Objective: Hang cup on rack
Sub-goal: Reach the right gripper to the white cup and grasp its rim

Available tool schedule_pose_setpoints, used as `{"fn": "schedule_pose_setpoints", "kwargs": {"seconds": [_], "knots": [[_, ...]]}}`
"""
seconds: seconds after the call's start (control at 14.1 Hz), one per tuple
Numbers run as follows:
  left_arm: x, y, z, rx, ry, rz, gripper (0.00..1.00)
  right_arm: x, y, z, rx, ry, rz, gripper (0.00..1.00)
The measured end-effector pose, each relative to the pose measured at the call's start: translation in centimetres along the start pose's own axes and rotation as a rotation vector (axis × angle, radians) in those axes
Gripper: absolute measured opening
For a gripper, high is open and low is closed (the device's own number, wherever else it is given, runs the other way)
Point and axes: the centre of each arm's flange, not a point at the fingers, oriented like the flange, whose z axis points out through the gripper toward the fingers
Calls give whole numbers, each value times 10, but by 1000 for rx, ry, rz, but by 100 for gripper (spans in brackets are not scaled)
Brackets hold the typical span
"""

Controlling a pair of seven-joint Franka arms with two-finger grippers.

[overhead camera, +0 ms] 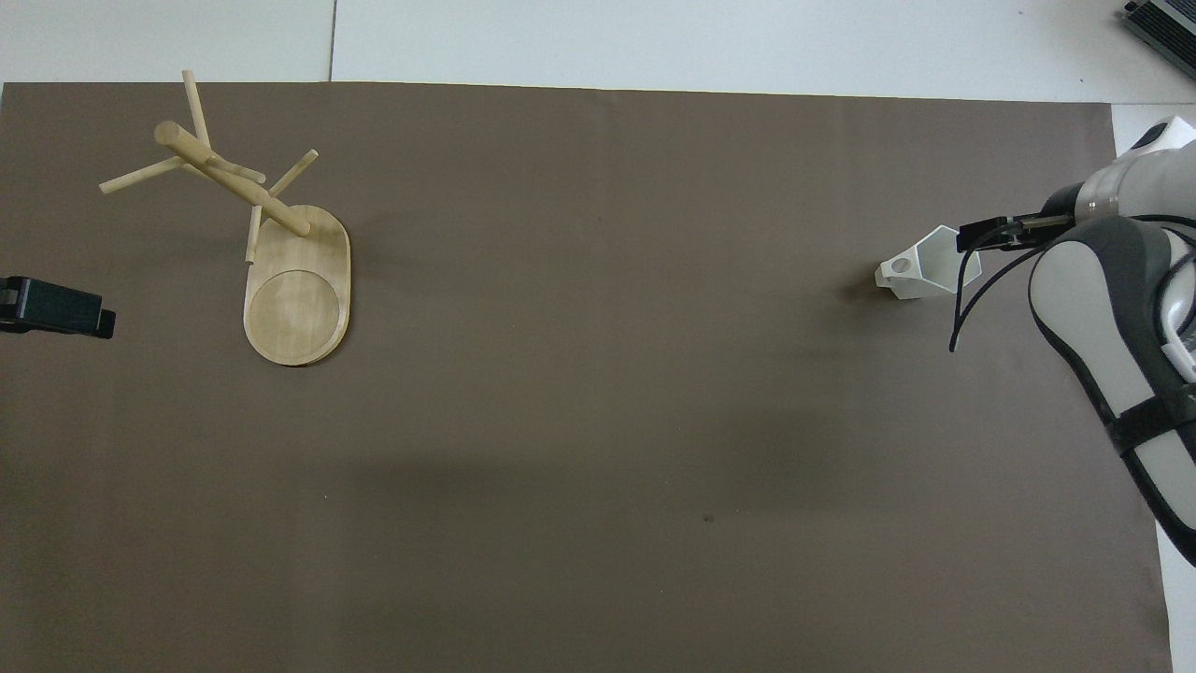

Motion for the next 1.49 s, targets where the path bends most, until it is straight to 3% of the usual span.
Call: {"fn": "schedule_pose_setpoints", "kwargs": {"seconds": [0.35,0.85,0.99,1.27,1.42,1.49], "knots": [[0,0,0,0,0,0,100,-6,10,33,-9,-7,17,100],[0,0,0,0,0,0,100,-8,12,39,-8,-16,19,98],[0,0,0,0,0,0,100,-8,13,38,-9,-16,19,88],[0,0,0,0,0,0,100,-6,14,37,-15,10,20,77],[0,0,0,0,0,0,100,-5,14,37,-15,11,20,59],[0,0,0,0,0,0,100,-5,14,37,-15,11,20,59]]}}
